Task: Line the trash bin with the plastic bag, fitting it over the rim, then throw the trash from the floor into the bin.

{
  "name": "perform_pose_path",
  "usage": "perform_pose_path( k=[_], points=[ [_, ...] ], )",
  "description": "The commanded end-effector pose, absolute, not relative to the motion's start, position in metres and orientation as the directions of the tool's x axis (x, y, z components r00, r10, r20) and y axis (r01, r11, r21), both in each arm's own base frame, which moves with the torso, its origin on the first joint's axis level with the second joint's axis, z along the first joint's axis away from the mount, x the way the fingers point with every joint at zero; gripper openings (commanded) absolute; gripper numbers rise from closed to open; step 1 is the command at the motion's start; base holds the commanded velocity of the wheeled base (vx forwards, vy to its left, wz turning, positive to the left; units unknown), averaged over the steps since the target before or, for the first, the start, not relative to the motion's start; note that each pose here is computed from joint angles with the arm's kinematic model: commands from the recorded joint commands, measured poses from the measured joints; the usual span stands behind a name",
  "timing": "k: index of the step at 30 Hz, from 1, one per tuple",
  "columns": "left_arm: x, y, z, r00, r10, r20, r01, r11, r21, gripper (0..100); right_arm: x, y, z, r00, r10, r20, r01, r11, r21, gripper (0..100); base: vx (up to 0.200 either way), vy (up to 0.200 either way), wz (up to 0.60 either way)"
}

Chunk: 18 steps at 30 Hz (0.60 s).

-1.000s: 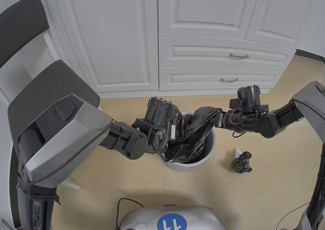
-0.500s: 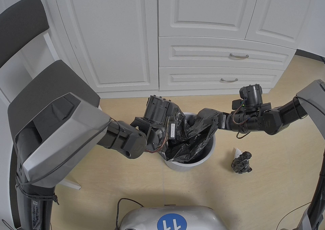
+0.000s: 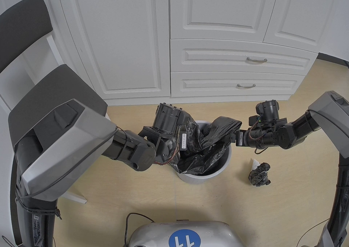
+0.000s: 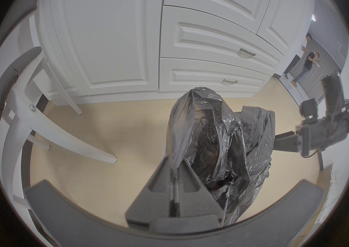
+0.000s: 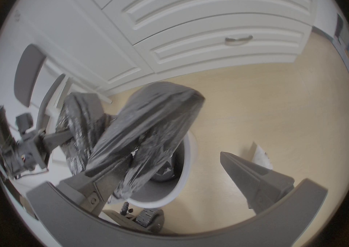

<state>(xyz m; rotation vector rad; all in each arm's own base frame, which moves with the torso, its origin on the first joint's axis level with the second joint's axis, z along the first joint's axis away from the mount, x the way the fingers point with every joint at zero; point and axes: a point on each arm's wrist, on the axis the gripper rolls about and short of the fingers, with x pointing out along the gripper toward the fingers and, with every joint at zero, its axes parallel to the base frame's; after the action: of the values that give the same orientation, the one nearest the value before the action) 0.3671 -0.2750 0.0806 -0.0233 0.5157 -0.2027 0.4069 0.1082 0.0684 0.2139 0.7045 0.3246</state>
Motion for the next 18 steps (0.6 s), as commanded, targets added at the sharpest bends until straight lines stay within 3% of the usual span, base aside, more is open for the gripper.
perform_pose_path(
  k=[1,11,12,18],
  points=[
    [0.3644,-0.273,0.0825,0.853,-0.199,-0.482,0.186,0.98,-0.076,0,0.4249,0.1161,0.0484,0.709,0.368,-0.601,-0.159,0.914,0.373,100,0.0,0.0,0.0],
    [0.3624,-0.2715,0.0815,0.854,-0.199,-0.481,0.185,0.98,-0.078,0,0.4324,0.1161,0.0506,0.723,0.374,-0.581,-0.12,0.896,0.428,100,0.0,0.0,0.0],
    [0.3624,-0.2715,0.0815,0.854,-0.199,-0.481,0.185,0.98,-0.078,0,0.4324,0.1161,0.0506,0.723,0.374,-0.581,-0.12,0.896,0.428,0,0.0,0.0,0.0],
    [0.3576,-0.2678,0.0827,0.85,-0.196,-0.489,0.177,0.98,-0.085,0,0.4334,0.117,0.0523,0.75,0.38,-0.542,-0.129,0.887,0.444,0,0.0,0.0,0.0]
  ],
)
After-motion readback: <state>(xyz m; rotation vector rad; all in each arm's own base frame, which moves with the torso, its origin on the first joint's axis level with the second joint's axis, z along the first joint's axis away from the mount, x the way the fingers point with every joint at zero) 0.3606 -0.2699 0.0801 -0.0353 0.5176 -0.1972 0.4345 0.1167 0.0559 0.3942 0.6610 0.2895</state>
